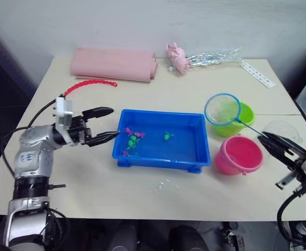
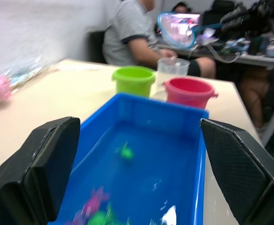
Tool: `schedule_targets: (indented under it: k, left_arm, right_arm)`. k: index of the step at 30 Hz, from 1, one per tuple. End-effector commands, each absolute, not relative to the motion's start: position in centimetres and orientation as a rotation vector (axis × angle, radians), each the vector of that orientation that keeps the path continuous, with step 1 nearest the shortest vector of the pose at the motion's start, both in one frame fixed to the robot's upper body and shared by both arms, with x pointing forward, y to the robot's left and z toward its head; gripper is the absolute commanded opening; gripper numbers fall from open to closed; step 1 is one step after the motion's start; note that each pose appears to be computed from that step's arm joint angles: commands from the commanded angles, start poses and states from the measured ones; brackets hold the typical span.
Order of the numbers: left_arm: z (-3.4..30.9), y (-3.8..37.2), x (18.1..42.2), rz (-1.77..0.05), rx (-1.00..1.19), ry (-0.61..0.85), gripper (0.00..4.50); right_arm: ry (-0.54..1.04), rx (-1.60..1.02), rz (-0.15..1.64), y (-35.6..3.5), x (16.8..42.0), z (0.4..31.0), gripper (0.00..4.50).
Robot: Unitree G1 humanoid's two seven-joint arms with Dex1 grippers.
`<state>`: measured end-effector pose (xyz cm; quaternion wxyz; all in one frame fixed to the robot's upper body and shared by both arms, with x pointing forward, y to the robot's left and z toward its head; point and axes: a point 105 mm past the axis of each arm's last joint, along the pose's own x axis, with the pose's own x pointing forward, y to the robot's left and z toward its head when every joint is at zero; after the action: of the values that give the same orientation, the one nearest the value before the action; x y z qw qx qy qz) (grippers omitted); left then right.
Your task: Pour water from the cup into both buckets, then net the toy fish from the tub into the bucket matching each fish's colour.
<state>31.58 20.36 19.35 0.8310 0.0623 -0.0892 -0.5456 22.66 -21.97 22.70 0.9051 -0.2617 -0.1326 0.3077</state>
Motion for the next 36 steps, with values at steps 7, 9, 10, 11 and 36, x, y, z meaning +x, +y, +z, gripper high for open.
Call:
schedule_targets:
  k: [7,9,10,11,36]
  left_arm:
    - [20.2,24.5,29.3,-0.976,0.165,-0.180,4.47]
    - [19.8,24.6,28.7,-0.985,0.183,-0.145,4.47]
    - [19.7,24.6,28.5,-0.988,0.193,-0.132,4.47]
    - [19.6,24.6,28.5,-0.986,0.200,-0.126,4.47]
    - [18.3,24.9,28.4,-0.997,0.220,0.028,4.47]
  right_arm:
    - [0.057,-0.299,0.848,-16.5,27.5,19.6,0.00]
    - [0.099,-0.340,0.864,-16.0,28.0,18.6,0.00]
    - [0.111,-0.338,0.881,-15.7,28.0,18.3,0.00]
    - [0.120,-0.333,0.900,-15.4,28.0,18.1,0.00]
    - [0.266,-0.424,0.851,-10.5,31.0,14.1,0.00]
